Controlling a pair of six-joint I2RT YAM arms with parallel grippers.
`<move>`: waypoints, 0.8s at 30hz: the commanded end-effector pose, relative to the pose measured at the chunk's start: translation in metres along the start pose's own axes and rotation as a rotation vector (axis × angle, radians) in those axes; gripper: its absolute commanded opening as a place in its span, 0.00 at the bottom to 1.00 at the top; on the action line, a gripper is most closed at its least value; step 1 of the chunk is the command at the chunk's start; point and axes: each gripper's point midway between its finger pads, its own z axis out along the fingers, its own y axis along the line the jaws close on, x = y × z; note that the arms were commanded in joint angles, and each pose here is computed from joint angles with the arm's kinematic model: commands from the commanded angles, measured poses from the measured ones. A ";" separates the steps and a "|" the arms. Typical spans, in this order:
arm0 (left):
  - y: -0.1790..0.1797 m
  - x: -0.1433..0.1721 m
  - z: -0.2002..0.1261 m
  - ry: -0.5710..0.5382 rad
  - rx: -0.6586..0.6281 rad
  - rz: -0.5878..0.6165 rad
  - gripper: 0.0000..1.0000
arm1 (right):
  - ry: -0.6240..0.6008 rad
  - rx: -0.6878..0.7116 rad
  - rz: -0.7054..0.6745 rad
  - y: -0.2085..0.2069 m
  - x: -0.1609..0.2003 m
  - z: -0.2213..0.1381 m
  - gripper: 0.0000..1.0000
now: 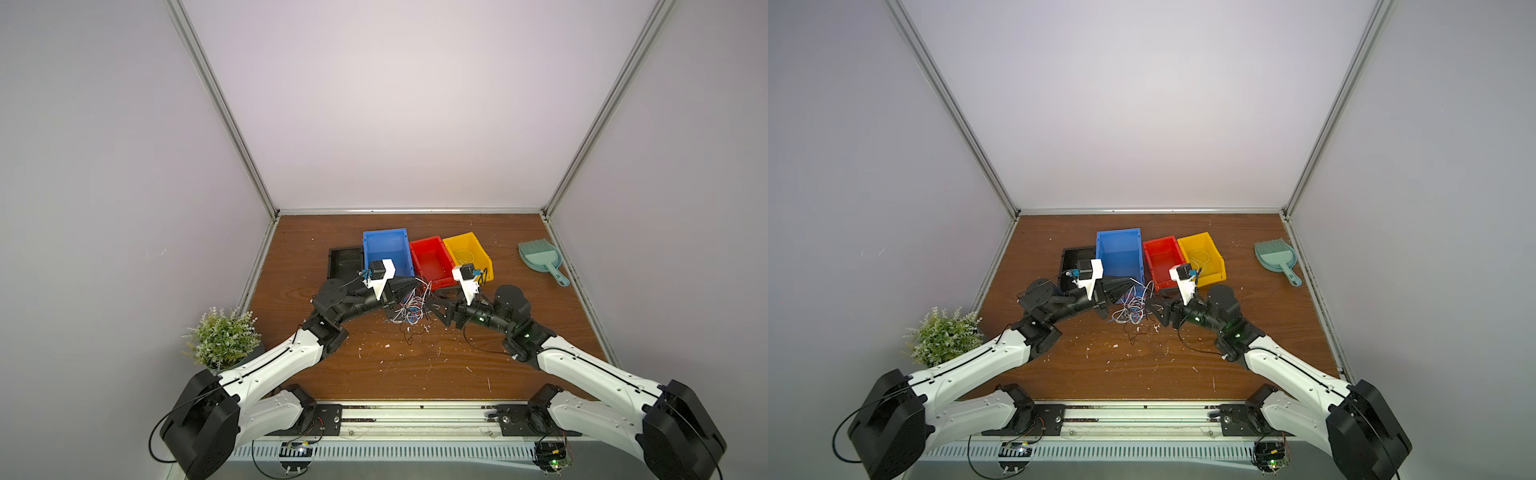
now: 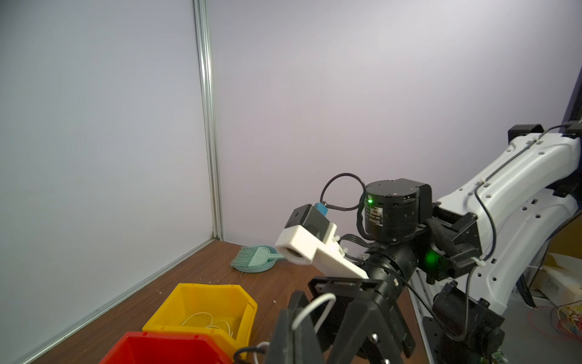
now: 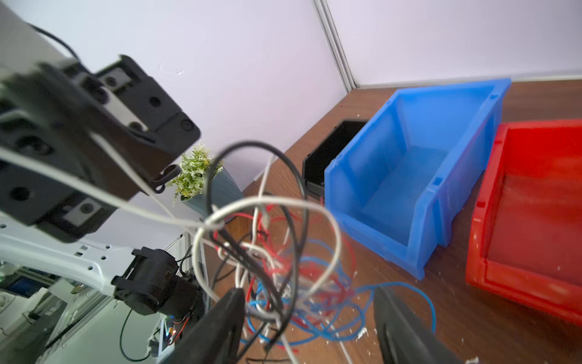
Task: Untangle and sort cables by color
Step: Untie the cable.
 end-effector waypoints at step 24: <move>0.040 -0.075 -0.014 -0.176 -0.254 -0.061 0.00 | 0.173 0.456 0.215 -0.089 0.058 -0.014 0.00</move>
